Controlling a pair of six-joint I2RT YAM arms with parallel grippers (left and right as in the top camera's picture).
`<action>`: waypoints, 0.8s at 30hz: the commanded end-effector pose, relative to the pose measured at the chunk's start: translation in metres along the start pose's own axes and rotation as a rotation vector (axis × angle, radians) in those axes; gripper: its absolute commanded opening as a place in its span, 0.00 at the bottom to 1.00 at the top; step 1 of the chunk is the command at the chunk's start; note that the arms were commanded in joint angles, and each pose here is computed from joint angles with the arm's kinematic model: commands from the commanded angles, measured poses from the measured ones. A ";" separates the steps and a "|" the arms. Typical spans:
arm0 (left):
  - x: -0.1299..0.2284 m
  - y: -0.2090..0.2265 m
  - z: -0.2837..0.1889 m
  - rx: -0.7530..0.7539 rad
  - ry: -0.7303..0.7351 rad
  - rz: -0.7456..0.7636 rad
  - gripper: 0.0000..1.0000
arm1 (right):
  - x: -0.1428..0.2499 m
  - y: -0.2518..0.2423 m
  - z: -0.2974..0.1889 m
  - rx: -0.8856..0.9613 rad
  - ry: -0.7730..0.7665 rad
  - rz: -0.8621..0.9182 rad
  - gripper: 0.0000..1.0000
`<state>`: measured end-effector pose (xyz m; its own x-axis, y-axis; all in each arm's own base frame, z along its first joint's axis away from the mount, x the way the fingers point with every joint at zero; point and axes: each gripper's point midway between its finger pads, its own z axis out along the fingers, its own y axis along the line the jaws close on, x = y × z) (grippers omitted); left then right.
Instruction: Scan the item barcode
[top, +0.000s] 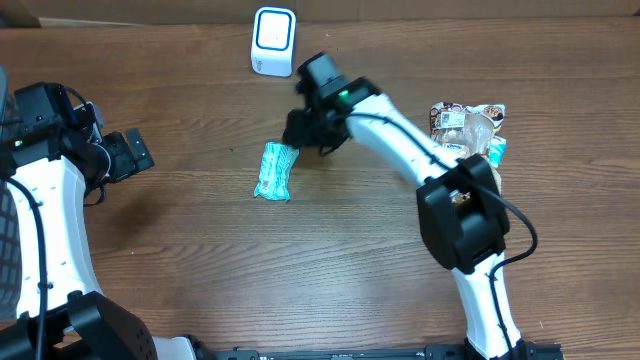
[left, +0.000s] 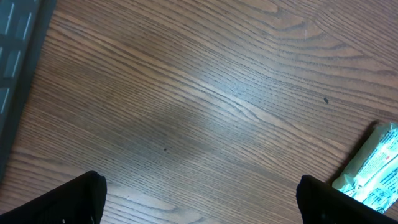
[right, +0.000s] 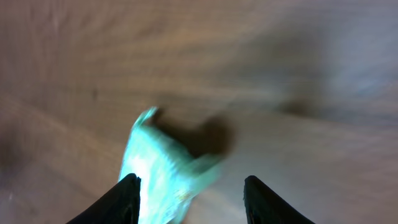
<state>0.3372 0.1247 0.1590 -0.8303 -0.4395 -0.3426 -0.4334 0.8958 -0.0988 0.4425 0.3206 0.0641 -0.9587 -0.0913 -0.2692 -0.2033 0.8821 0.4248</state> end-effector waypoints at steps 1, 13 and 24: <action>-0.005 0.001 -0.003 -0.003 -0.015 0.023 1.00 | -0.017 0.018 -0.014 -0.037 -0.080 -0.068 0.53; -0.005 0.001 -0.003 -0.003 -0.015 0.023 1.00 | 0.016 0.009 0.030 0.007 0.022 -0.015 0.41; -0.005 0.001 -0.003 -0.003 -0.015 0.023 1.00 | 0.045 -0.030 0.042 0.130 0.118 0.140 0.26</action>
<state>0.3372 0.1247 0.1590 -0.8303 -0.4395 -0.3426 -0.4334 0.8958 -0.0988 0.4163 0.3292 0.0198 -0.9804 -0.0897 -0.1754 -0.1519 0.9109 0.3837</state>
